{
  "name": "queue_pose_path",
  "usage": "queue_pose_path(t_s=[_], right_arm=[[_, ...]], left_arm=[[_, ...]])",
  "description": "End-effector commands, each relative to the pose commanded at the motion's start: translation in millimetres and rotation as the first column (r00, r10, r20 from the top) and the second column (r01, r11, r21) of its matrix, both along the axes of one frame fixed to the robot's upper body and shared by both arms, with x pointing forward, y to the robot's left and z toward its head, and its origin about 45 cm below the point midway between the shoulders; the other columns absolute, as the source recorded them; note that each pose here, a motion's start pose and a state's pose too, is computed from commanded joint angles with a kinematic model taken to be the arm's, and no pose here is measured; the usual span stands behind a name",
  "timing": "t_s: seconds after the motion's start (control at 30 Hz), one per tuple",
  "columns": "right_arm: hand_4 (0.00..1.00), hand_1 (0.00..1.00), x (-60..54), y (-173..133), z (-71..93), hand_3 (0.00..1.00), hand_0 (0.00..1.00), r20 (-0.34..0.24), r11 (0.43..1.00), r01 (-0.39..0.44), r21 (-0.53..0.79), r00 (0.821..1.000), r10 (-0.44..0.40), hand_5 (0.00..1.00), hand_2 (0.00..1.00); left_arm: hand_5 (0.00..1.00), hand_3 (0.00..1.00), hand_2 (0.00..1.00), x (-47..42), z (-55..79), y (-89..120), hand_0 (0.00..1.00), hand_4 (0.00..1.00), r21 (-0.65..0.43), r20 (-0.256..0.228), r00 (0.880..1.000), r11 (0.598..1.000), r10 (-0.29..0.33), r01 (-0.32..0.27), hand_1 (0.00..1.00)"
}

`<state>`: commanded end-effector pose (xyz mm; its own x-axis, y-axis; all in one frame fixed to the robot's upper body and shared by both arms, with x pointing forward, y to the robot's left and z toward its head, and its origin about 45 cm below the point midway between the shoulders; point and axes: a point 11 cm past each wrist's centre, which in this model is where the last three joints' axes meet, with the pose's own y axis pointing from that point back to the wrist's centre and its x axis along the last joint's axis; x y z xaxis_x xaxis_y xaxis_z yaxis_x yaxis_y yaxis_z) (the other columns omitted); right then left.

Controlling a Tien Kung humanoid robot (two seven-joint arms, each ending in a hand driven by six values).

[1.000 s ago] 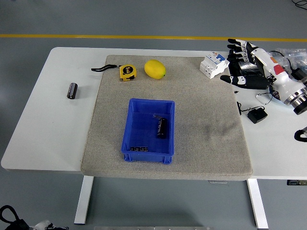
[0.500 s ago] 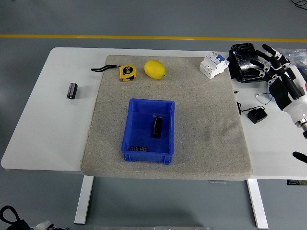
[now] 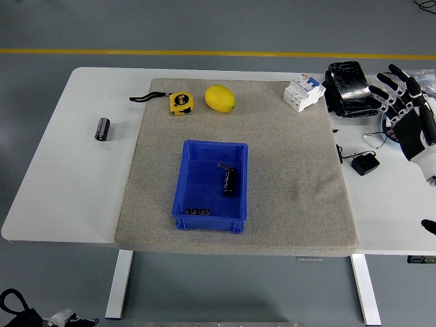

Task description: Pick up the battery,place it into the box

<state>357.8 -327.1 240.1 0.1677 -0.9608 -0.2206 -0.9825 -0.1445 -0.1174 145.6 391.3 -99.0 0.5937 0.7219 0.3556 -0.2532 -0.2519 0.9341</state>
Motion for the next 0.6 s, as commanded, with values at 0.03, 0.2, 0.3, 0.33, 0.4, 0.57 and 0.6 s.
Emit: queue_pose_path(t_s=[0.03, 0.2, 0.3, 0.33, 0.4, 0.57, 0.6], right_arm=[[0.998, 0.773, -0.1, 0.5, -0.4, 0.867, 0.773, -0.001, 1.000, -0.001, -0.003, 1.000, 0.001, 0.693, 0.833], [0.998, 0.775, -1.1, 0.6, -2.9, 0.866, 0.777, -0.011, 1.000, 0.002, -0.004, 1.000, -0.002, 0.694, 0.832], [0.998, 0.775, -1.4, 1.0, -3.8, 0.866, 0.777, -0.013, 1.000, 0.002, -0.004, 1.000, -0.002, 0.694, 0.832], [0.998, 0.775, -1.4, 1.7, -3.9, 0.866, 0.777, -0.014, 1.000, 0.000, -0.006, 1.000, 0.000, 0.694, 0.832], [0.998, 0.776, -1.0, 2.5, -3.5, 0.866, 0.781, -0.014, 1.000, -0.004, -0.010, 1.000, 0.004, 0.697, 0.832], [0.998, 0.777, -0.7, 3.0, -3.4, 0.865, 0.783, -0.015, 1.000, -0.005, -0.015, 1.000, 0.005, 0.698, 0.832], [0.998, 0.777, -0.7, 2.9, -3.7, 0.865, 0.783, -0.017, 1.000, -0.004, -0.015, 1.000, 0.004, 0.698, 0.832]], left_arm=[[0.683, 0.713, 0.636, 0.1, 0.0, 0.1, 0.625, 0.703, 0.000, 0.000, 1.000, 1.000, 0.000, 0.000, 0.580], [0.683, 0.713, 0.633, 0.0, 0.0, -0.1, 0.625, 0.703, 0.001, -0.003, 1.000, 1.000, -0.003, 0.003, 0.580], [0.683, 0.713, 0.633, -0.1, 0.1, 0.5, 0.625, 0.703, 0.002, -0.003, 1.000, 1.000, 0.000, 0.000, 0.580], [0.683, 0.713, 0.633, -0.1, 0.2, 0.9, 0.625, 0.703, 0.003, -0.001, 1.000, 1.000, 0.002, -0.002, 0.580], [0.683, 0.713, 0.624, 0.6, 0.5, 1.2, 0.625, 0.703, 0.004, 0.002, 1.000, 1.000, 0.003, -0.003, 0.574], [0.683, 0.713, 0.624, 2.6, 1.2, 1.5, 0.624, 0.703, 0.005, 0.004, 1.000, 1.000, 0.000, 0.000, 0.573], [0.683, 0.713, 0.624, 2.8, 1.3, 1.4, 0.624, 0.703, 0.005, 0.006, 1.000, 1.000, 0.001, -0.001, 0.573]])
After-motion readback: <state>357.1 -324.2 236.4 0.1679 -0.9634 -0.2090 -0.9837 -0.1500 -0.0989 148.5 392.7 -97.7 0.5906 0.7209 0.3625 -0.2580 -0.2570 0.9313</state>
